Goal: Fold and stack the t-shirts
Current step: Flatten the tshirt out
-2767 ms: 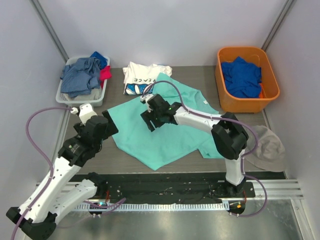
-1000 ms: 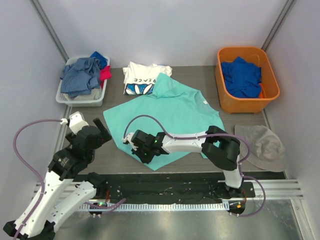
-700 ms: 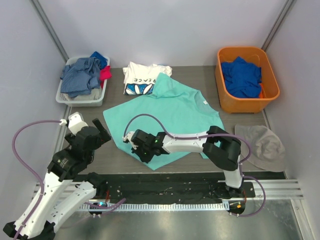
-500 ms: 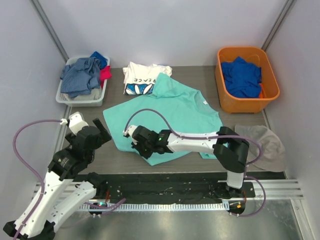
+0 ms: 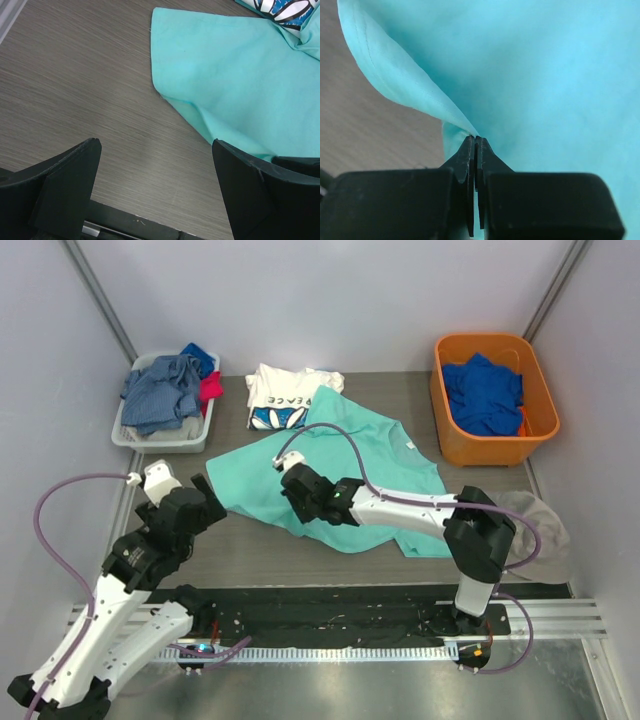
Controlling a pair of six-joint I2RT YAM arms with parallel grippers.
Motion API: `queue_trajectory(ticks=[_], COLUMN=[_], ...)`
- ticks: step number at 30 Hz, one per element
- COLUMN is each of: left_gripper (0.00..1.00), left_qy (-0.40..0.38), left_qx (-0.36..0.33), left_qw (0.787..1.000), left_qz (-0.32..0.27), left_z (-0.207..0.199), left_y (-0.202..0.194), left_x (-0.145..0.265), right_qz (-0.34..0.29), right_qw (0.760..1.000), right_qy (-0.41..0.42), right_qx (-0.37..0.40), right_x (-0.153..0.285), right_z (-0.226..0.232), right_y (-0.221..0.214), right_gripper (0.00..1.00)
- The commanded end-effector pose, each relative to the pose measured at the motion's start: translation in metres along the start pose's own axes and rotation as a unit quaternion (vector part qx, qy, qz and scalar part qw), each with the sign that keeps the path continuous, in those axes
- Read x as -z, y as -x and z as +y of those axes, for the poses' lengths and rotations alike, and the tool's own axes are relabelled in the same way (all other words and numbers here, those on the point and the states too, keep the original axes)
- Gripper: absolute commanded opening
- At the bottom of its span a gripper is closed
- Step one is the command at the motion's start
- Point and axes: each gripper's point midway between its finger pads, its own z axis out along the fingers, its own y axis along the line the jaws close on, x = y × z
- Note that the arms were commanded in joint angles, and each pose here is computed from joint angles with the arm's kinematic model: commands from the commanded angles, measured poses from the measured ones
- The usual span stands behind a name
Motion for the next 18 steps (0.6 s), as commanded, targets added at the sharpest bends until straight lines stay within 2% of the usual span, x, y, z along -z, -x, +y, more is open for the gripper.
queue_trajectory(ticks=[1,7,10,11,14,18], left_gripper=[1.0,1.0,1.0,1.0,1.0,1.0], left_qy=[-0.013,-0.022,-0.041,-0.05,-0.076,-0.115], left_qx=[0.007,0.0,0.0,-0.003,-0.006,-0.03], left_qw=[1.0,1.0,0.999,0.998,0.997,0.992], left_qz=[-0.007,0.006,0.012,0.023,0.033,0.041], left_z=[-0.011,-0.021,-0.032,-0.037,-0.054,-0.088], left_y=[0.004,-0.002,-0.005,-0.011,-0.018,-0.03], left_x=[-0.004,-0.011,-0.015,-0.017,-0.025,-0.036], right_qz=[-0.027,-0.016,-0.022,-0.041,-0.081,-0.154], right_qw=[0.997,0.994,0.992,0.99,0.98,0.963], right_qy=[-0.053,-0.098,-0.114,-0.123,-0.158,-0.166], right_qx=[-0.049,-0.052,-0.055,-0.062,-0.092,-0.145], right_x=[-0.002,-0.013,-0.009,0.002,0.027,0.092], right_z=[-0.034,-0.065,-0.075,-0.081,-0.106,-0.136], right_y=[0.018,0.019,0.025,0.036,0.057,0.086], right_gripper=[0.01,0.01,0.48,0.67,0.79,0.82])
